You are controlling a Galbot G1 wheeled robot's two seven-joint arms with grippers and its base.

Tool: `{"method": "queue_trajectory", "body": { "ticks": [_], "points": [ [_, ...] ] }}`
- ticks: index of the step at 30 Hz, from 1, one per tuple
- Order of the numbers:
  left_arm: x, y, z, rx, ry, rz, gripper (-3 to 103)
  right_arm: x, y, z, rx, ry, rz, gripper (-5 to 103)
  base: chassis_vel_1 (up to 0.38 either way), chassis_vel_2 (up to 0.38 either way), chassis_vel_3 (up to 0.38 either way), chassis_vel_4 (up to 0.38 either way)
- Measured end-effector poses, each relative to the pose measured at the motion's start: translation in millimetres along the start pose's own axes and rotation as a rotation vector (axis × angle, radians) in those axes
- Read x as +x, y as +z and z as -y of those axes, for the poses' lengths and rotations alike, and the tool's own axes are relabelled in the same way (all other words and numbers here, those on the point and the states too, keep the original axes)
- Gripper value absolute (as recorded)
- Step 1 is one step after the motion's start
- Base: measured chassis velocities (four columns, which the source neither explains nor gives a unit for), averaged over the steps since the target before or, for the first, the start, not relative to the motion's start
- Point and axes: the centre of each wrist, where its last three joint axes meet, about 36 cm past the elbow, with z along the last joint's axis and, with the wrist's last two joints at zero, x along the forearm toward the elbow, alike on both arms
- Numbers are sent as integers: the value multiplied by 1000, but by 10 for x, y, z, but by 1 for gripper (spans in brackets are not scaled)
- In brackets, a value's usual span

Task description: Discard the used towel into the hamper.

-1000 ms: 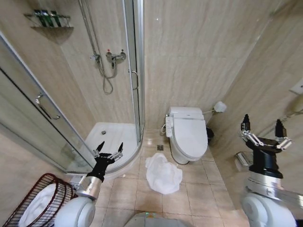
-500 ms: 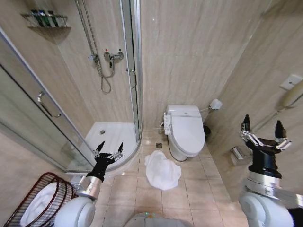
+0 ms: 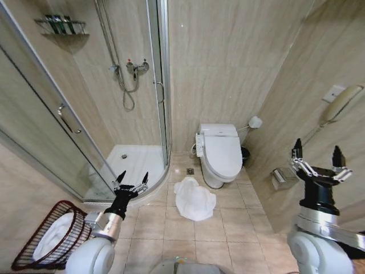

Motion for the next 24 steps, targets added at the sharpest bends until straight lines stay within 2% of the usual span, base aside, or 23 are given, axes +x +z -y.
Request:
{"method": "queue_trajectory", "body": {
  "ticks": [24],
  "points": [
    [1,0,0,0,0,0,100,1,-50,-25,7,9,-5,100,-2,1,2,-1]
  ]
}}
